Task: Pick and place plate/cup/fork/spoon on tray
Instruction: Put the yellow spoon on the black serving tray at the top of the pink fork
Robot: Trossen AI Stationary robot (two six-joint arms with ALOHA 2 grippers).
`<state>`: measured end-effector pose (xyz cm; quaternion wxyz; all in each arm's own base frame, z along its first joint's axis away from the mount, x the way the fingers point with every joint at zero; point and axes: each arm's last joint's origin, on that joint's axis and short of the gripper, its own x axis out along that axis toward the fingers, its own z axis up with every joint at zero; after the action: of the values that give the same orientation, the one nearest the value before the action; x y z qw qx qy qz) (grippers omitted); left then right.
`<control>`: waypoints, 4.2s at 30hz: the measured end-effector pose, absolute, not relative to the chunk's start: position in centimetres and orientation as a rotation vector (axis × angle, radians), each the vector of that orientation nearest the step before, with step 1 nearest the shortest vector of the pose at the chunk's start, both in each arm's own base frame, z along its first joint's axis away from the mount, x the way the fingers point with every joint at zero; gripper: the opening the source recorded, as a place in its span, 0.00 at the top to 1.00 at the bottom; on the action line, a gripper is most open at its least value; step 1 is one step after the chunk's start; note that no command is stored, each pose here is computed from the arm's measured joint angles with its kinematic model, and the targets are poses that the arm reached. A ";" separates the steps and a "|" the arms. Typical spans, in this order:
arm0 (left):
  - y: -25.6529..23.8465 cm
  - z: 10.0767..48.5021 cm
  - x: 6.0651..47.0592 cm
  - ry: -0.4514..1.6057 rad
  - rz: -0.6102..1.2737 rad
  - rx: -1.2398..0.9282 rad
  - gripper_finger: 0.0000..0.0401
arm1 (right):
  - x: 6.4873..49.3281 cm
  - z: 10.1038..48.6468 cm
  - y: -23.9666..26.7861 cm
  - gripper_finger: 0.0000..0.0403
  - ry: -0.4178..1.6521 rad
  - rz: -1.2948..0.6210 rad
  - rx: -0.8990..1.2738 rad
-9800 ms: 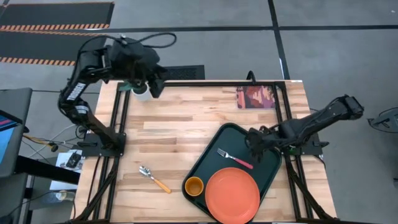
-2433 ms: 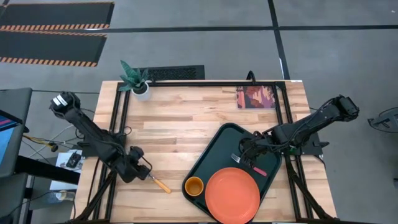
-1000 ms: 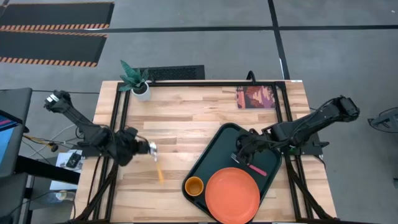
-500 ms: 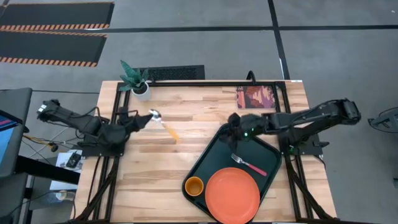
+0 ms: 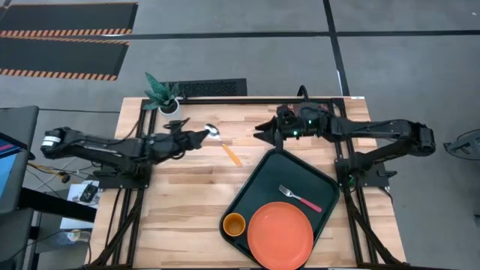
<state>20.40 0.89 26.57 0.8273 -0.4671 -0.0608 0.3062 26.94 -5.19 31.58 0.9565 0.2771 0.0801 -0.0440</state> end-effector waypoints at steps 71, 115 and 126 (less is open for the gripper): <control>5.5 28.5 31.9 0.085 0.522 -0.852 0.82 | 26.3 30.0 -6.0 0.89 0.903 -0.619 0.346; 6.1 30.0 29.7 0.172 0.444 -0.842 0.58 | 17.9 13.9 4.7 0.84 1.216 -0.363 0.660; 6.1 30.0 29.7 0.175 0.442 -0.825 0.58 | 17.8 13.9 4.7 0.67 1.219 -0.402 0.702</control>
<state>29.69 6.13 29.96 0.8887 -0.3972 0.0844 0.2128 17.79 4.66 13.88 0.7442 0.3205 0.5566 -0.1835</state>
